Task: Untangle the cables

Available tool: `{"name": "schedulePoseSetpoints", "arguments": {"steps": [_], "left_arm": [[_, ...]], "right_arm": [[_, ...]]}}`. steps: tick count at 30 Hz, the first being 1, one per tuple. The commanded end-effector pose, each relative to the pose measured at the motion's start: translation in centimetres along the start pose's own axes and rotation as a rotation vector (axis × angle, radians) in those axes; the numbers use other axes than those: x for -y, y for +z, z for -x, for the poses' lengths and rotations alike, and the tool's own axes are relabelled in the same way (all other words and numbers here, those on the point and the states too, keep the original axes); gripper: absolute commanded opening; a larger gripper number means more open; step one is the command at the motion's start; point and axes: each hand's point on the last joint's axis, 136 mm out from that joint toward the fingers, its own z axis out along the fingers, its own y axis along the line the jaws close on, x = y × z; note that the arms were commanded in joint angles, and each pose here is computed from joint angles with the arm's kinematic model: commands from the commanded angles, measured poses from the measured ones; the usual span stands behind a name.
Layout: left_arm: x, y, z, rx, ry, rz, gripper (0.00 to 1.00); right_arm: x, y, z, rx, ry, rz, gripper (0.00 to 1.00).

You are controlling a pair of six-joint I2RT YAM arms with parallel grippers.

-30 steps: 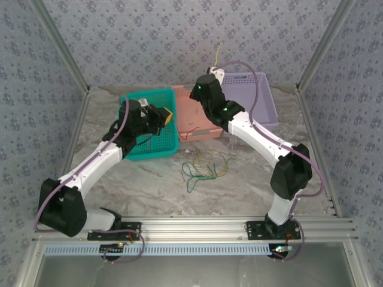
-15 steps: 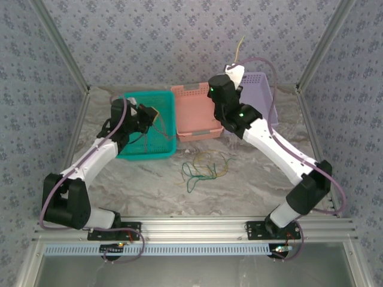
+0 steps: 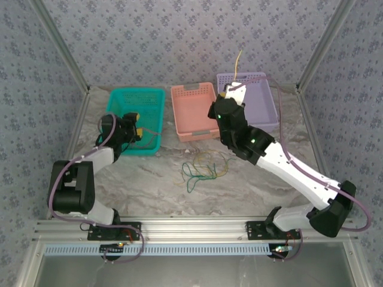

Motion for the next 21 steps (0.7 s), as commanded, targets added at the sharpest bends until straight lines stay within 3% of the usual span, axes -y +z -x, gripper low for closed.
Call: {"name": "schedulePoseSetpoints", "arguments": {"steps": [1,3,6,11,15,18,21], "left_arm": [[3.5,-2.8,1.1,0.093,0.035,-0.038,0.88],[4.5,-4.9,1.3,0.152,0.154,0.037,0.96],[6.0,-7.8,1.4,0.216,0.305,0.106,0.97],[5.7,-10.6,0.9,0.220,0.539,0.279,0.97],[7.2,-11.8,0.3,0.215,0.864,0.333,0.83],[8.1,-11.6,-1.9,0.128,1.168,0.369,0.72],[7.1,-11.6,-4.5,0.028,1.345,0.402,0.65]], "right_arm": [[0.9,-1.2,0.5,0.024,0.016,-0.014,0.00],[1.2,-1.7,0.4,0.023,0.014,-0.006,0.00],[1.7,-2.4,0.3,0.019,0.014,0.003,0.00],[2.2,-3.2,0.0,0.008,0.012,0.020,0.00],[2.1,-3.7,-0.1,-0.006,-0.015,0.049,0.00],[2.1,-4.1,-0.3,-0.014,-0.042,0.065,0.00],[1.5,-4.4,-0.9,-0.056,-0.067,0.109,0.00]]}}
